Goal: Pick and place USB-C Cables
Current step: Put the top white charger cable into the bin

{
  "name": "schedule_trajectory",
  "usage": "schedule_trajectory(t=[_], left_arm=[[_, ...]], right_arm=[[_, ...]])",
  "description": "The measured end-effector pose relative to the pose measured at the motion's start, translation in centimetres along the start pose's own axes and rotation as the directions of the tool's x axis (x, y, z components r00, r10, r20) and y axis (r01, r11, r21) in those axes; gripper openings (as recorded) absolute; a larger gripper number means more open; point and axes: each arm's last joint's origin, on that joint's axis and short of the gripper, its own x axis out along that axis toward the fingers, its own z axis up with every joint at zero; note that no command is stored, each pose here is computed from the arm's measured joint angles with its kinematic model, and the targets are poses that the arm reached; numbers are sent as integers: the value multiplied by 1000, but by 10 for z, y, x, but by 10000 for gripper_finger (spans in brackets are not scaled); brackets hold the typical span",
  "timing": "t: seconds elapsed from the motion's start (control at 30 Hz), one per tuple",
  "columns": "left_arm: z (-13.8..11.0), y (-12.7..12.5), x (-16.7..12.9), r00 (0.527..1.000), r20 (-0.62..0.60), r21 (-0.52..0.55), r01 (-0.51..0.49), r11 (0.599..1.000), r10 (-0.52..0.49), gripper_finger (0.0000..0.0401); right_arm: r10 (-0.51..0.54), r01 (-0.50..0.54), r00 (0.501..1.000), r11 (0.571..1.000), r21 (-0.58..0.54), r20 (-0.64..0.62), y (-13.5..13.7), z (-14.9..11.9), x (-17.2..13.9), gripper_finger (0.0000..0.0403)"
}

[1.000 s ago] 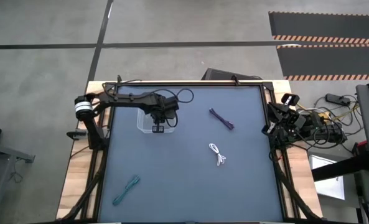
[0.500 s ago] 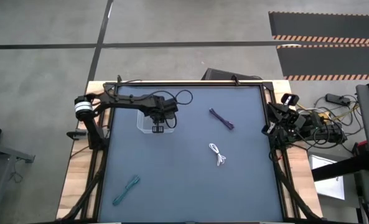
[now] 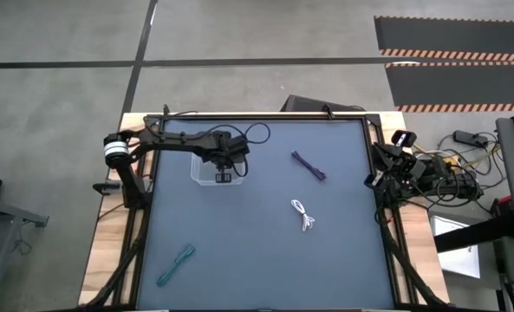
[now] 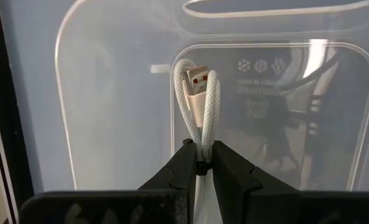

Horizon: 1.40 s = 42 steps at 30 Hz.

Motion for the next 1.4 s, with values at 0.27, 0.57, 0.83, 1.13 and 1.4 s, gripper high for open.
schedule_trajectory(t=[0.27,0.57,0.83,1.13,1.4], left_arm=[[-5,-3,6,1000,-12,-21,3,1000,-3,25],[-11,-7,14,1000,-11,-24,0,1000,0,25],[-9,-7,14,1000,4,-30,-6,1000,6,25],[-9,-7,14,1000,2,-29,-6,1000,6,25],[-9,-7,14,1000,2,-28,-5,1000,5,25]], right_arm=[[1,-1,1000,1000,5,-1,0,0,0,22],[1,-1,1000,1000,6,-1,0,0,0,22],[1,-1,1000,1000,7,0,0,0,0,22],[1,-1,1000,1000,7,0,0,0,0,22],[2,-2,1000,1000,7,0,0,0,0,22]])
